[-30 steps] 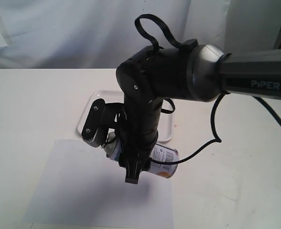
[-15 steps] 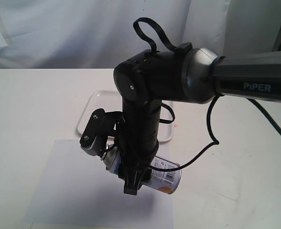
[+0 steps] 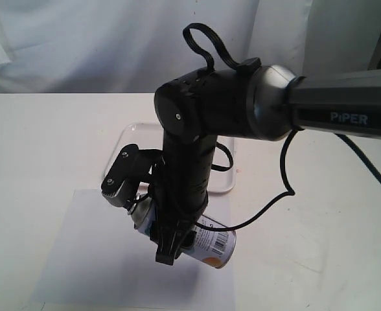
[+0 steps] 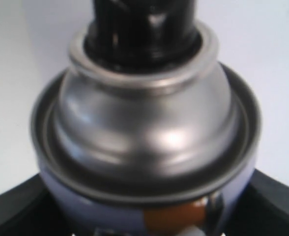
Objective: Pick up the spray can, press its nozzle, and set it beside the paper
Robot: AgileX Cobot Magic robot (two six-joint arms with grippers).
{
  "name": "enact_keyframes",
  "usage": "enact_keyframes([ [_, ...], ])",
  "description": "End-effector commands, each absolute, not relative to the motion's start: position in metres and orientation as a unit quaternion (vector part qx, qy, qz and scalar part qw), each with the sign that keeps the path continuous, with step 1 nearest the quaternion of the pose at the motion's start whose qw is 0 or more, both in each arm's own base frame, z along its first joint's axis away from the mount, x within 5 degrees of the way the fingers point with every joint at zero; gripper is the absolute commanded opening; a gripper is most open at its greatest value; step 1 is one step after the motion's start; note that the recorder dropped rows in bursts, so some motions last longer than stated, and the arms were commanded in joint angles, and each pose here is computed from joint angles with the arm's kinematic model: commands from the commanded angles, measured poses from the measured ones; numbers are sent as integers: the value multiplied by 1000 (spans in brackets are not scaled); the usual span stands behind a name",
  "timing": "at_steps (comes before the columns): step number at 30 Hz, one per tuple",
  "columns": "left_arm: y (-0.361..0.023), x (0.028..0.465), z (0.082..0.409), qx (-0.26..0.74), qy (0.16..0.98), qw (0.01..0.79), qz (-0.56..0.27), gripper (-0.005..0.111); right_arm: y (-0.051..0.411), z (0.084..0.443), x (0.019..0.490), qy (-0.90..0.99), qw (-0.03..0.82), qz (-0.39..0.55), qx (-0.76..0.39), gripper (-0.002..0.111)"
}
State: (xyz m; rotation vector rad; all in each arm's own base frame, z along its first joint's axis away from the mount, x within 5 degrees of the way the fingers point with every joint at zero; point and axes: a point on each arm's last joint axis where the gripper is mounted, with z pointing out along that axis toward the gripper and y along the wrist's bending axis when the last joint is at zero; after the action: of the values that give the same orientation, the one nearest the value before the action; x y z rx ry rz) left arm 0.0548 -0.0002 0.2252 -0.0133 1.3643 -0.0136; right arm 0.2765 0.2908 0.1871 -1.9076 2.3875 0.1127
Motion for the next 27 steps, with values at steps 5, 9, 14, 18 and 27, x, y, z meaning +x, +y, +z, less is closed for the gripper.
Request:
enact_keyframes([
  [5, 4, 49, 248, -128, 567, 801, -141, 0, 293, 194, 279, 786, 64, 49, -613, 0],
  [9, 2, 65, 283, -156, 625, 746, -169, 0, 293, 194, 279, 786, 65, 49, -613, 0],
  [14, -4, 131, 318, -205, 754, 593, -192, 0, 294, 194, 279, 787, 66, 52, -611, 0],
  [18, -7, 173, 318, -211, 827, 488, -180, 0, 294, 194, 279, 788, 66, 53, -610, 0],
  [27, -13, 256, 285, -201, 931, 267, -148, 0, 295, 195, 278, 788, 65, 60, -609, 0],
])
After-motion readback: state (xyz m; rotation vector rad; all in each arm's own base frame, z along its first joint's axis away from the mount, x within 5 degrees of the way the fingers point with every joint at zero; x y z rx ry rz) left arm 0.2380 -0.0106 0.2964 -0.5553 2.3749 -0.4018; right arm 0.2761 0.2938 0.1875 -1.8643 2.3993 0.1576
